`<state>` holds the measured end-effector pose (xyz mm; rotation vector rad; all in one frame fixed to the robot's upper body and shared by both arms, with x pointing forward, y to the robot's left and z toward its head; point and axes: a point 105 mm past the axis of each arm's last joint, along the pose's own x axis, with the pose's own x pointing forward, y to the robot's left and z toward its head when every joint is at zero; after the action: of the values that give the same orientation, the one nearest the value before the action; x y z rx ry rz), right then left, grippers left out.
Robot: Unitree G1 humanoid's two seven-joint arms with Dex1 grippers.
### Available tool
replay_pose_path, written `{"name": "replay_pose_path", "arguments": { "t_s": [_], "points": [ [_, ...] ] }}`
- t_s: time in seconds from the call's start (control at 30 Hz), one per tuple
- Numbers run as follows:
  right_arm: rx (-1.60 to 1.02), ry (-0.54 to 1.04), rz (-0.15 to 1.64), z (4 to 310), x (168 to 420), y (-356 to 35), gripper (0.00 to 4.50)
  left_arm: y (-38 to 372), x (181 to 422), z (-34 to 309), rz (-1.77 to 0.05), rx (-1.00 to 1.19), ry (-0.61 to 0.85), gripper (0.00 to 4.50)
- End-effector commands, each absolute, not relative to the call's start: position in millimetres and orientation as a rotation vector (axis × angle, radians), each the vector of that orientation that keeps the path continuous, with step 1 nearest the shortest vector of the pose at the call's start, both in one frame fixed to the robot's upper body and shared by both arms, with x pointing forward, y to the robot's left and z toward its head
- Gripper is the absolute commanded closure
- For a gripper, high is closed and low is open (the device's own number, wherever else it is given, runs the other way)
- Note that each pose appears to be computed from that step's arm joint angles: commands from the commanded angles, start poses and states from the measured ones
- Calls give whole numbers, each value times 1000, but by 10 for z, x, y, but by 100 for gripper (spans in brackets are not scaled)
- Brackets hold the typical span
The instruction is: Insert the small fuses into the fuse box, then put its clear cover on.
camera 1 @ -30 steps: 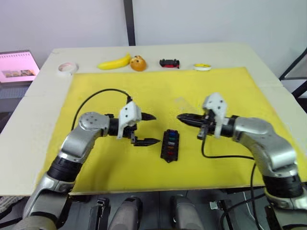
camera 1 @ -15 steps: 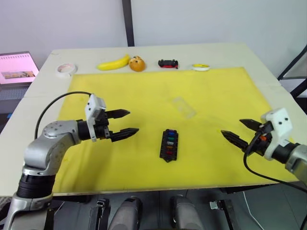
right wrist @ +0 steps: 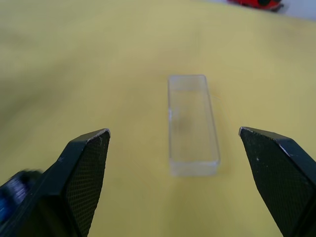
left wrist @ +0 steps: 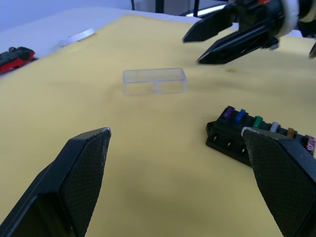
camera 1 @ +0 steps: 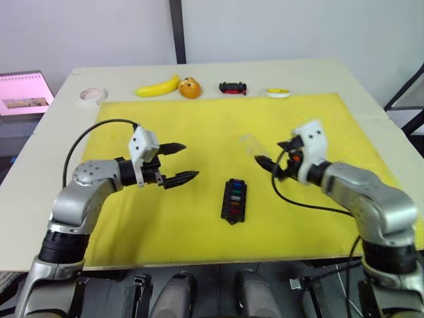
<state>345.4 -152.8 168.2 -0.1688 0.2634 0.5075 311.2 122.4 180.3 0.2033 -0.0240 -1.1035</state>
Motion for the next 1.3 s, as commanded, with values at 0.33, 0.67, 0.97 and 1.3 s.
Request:
{"name": "replay_pose_path", "arguments": {
  "t_s": [0.33, 0.67, 0.97, 1.3],
  "points": [
    [-226, 279, 476, 1618, 3871, -1393, 7, 1110, 3026, 1919, -1113, 214, -82, 0],
    [-234, 269, 484, 1586, 3912, -1334, 7, 1086, 3023, 1915, -1118, 228, -83, 0],
    [-244, 252, 494, 1590, 3894, -1286, 283, 1050, 3005, 1902, -1130, 233, -82, 0],
    [-239, 175, 613, 1802, 3461, -1368, 283, 995, 2643, 1725, -1100, 146, -24, 0]
  ]
}}
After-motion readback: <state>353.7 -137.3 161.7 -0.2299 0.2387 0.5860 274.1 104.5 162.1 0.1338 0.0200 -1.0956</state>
